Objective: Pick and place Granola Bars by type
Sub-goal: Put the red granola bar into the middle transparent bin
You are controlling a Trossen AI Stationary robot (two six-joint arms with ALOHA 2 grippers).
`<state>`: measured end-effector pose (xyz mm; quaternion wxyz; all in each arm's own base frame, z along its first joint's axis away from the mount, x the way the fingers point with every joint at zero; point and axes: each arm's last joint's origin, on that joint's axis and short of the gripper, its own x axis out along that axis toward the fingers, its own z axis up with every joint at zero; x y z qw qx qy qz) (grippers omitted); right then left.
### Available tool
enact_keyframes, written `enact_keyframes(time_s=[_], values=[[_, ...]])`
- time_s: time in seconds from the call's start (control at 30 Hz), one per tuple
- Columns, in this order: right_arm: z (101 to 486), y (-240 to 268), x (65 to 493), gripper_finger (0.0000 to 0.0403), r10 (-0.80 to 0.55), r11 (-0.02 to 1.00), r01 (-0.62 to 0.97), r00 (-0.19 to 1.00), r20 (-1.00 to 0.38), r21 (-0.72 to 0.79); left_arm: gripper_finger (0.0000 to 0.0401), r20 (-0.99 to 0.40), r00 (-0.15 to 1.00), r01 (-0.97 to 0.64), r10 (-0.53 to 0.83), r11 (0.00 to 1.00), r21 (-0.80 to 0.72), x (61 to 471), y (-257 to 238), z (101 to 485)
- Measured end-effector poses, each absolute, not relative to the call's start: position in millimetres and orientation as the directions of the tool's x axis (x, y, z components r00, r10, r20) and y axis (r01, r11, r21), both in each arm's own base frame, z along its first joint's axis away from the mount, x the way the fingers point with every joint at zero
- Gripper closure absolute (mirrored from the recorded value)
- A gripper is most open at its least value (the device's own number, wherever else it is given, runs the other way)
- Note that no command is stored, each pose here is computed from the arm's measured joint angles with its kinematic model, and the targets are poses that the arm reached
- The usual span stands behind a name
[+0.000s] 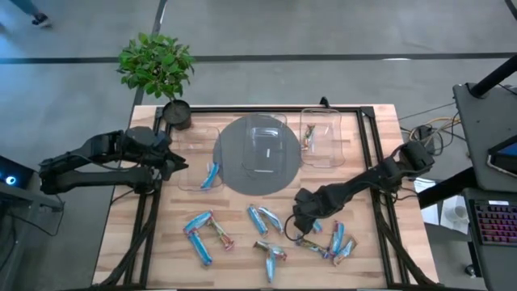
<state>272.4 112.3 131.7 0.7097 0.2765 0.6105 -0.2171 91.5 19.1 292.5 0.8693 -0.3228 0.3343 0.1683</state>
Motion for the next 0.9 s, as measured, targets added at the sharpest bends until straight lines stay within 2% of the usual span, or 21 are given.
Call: enact_keyframes(time_s=[0.07, 0.17, 0.3, 0.43, 0.5, 0.57, 0.67, 0.77, 0.9], values=[[138, 109, 274, 0.0229, 0.051, 0.730, 0.664, 0.184, -0.982, 0.162, 0.0245, -0.690, 0.719, -0.506, 0.077, 0.739, -0.445, 92, 19, 292], [156, 99, 280, 0.0291, 0.124, 0.676, 0.678, 0.280, -0.952, 0.288, 0.0245, -0.691, 0.719, -0.499, 0.077, 0.750, -0.435, 92, 19, 292], [200, 71, 288, 0.0374, 0.137, 0.627, 0.618, 0.511, -0.848, 0.474, 0.0245, -0.695, 0.714, -0.494, 0.089, 0.768, -0.408, 92, 20, 292], [254, 34, 290, 0.0386, 0.013, 0.582, 0.566, 0.711, -0.703, 0.584, 0.0245, -0.700, 0.708, -0.497, 0.090, 0.768, -0.404, 91, 20, 291], [276, 14, 288, 0.0385, -0.057, 0.607, 0.556, 0.743, -0.667, 0.567, 0.0245, -0.713, 0.696, -0.507, 0.086, 0.762, -0.403, 90, 19, 290], [282, 0, 285, 0.0380, -0.055, 0.641, 0.576, 0.694, -0.718, 0.508, 0.0245, -0.729, 0.680, -0.518, 0.082, 0.758, -0.397, 88, 19, 288], [270, -4, 281, 0.0357, 0.098, 0.679, 0.598, 0.501, -0.860, 0.426, 0.0245, -0.748, 0.659, -0.537, 0.078, 0.745, -0.396, 86, 18, 286], [253, 14, 283, 0.0321, 0.235, 0.733, 0.551, 0.344, -0.909, 0.398, 0.0245, -0.757, 0.648, -0.547, 0.085, 0.743, -0.385, 85, 18, 282], [236, 54, 290, 0.0273, 0.292, 0.802, 0.458, 0.261, -0.920, 0.384, 0.0245, -0.777, 0.623, -0.565, 0.093, 0.740, -0.365, 86, 19, 272]])
